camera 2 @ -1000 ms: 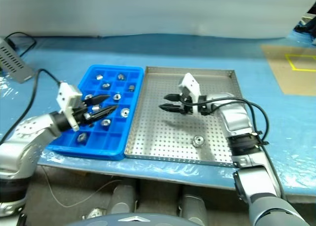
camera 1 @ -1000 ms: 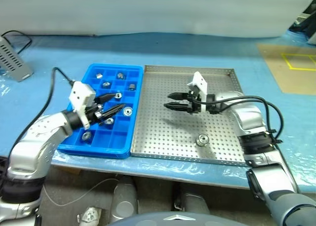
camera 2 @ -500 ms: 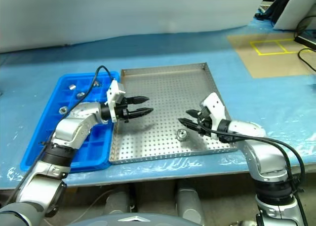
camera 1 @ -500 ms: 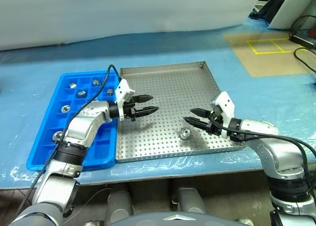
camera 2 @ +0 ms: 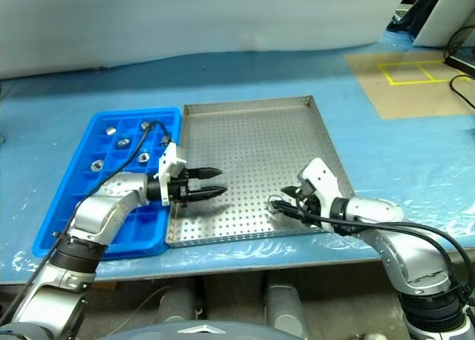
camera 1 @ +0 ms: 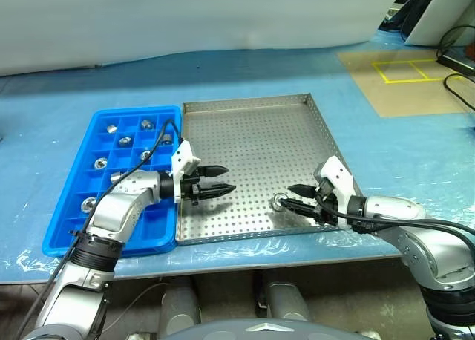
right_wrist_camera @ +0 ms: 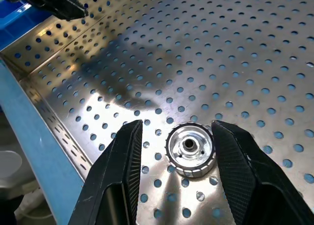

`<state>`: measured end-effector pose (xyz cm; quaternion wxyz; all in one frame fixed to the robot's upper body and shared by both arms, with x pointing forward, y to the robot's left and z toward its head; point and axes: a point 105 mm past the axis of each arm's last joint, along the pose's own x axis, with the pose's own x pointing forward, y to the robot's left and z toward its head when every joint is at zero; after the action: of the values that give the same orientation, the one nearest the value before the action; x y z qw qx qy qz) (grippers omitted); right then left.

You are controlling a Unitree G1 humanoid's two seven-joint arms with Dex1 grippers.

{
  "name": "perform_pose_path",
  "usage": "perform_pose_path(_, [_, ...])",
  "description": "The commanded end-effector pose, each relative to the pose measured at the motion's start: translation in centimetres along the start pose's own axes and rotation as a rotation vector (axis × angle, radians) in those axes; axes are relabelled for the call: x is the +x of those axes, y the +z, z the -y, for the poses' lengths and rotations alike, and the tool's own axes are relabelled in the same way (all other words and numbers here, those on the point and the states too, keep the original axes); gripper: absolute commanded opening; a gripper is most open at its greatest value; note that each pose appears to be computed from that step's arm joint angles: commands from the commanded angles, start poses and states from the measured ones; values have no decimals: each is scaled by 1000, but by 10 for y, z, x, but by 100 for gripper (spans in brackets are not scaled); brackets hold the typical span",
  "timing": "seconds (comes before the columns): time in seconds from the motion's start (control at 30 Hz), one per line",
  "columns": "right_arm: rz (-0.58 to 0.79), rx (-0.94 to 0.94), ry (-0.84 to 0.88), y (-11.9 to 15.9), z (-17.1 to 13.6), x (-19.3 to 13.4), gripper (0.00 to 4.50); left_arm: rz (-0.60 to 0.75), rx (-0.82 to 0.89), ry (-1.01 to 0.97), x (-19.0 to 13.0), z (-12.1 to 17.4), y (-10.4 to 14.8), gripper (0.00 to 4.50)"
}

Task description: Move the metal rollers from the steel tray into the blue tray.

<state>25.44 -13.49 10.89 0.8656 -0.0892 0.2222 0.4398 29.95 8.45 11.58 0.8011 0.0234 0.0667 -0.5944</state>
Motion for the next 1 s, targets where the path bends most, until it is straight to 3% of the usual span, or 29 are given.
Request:
perform_pose_path(0.03, [7,-27,27,8,-1,4,231,30,24,12,-4,2,9,278])
perform_pose_path(0.57, [-65,-65,-36,1,23,9,231,46,32,58,3,0,7,278])
perform_pose_path(0.67, [-46,-96,-30,16,17,11,288,46,31,67,-1,0,5,278])
perform_pose_path(0.8, [-69,-103,-74,21,18,16,417,47,30,72,-3,-2,2,278])
perform_pose_path(1.0, [-121,-97,-12,14,2,18,417,54,34,73,-3,3,-1,278])
